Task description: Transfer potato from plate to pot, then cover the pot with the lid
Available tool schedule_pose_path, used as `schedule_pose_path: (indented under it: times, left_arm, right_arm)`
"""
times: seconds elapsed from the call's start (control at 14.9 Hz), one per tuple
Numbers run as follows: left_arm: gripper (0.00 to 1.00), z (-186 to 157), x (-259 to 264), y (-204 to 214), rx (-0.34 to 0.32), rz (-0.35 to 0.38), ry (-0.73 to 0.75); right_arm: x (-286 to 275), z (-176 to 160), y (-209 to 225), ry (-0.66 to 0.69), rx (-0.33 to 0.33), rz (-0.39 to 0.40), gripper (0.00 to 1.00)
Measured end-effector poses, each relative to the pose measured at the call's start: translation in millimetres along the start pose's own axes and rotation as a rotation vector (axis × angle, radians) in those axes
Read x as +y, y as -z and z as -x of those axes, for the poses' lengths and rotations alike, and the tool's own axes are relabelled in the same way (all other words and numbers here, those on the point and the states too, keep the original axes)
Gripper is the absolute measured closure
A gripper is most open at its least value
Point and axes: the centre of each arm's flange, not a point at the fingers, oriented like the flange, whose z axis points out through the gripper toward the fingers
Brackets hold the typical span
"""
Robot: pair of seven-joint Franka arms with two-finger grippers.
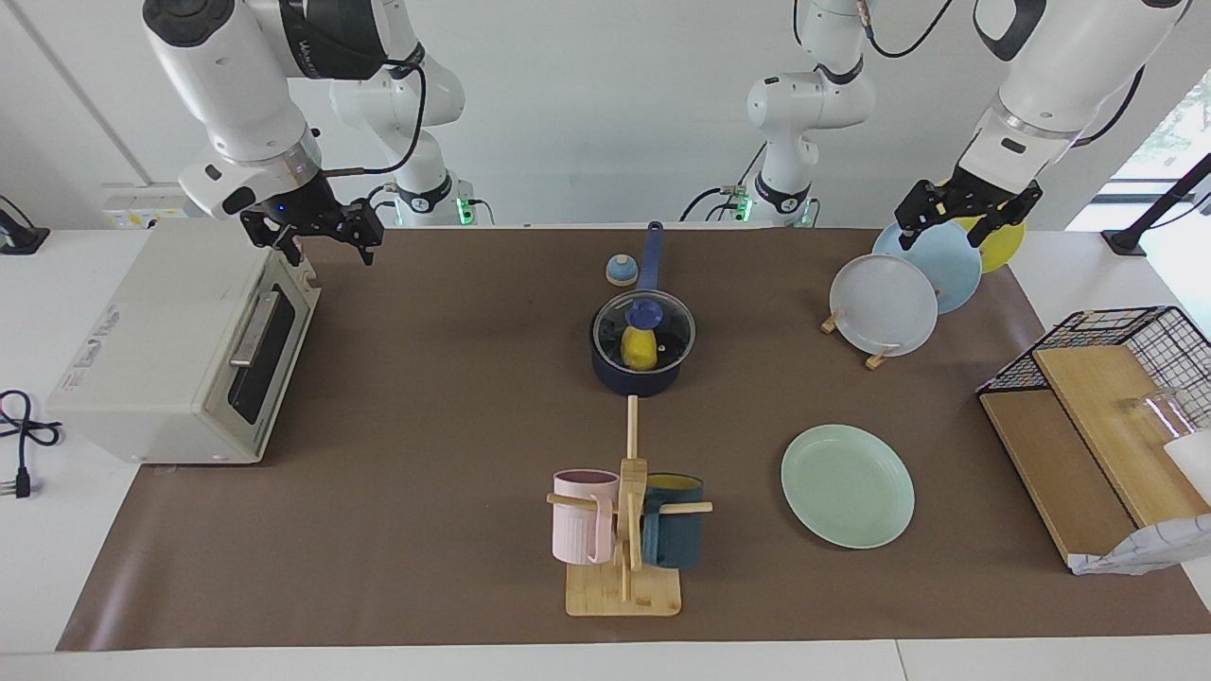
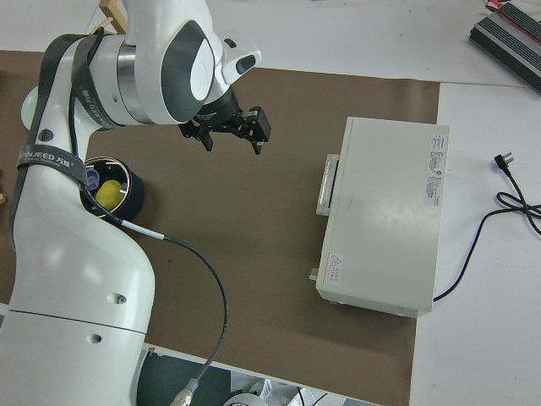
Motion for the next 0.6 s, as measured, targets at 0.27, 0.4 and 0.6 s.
schedule_pose_path:
  times: [0.27,0.4,0.6]
  left_arm:
    - [0.0,0.0,-0.1,0.0,0.0,0.0,0.0]
    - [0.0,0.0,-0.1,0.0,0.0,0.0,0.0]
    - [0.0,0.0,-0.1,0.0,0.0,0.0,0.0]
  right_arm:
    - [-2.5,-0.3,3.5,0.004,0.007,0.001,0.0]
    - [-1.9,-0.3,4.2,0.003,0.008,0.001,0.0]
    - [-0.9,1.6,5.6,0.002,-0.002,0.001,0.0]
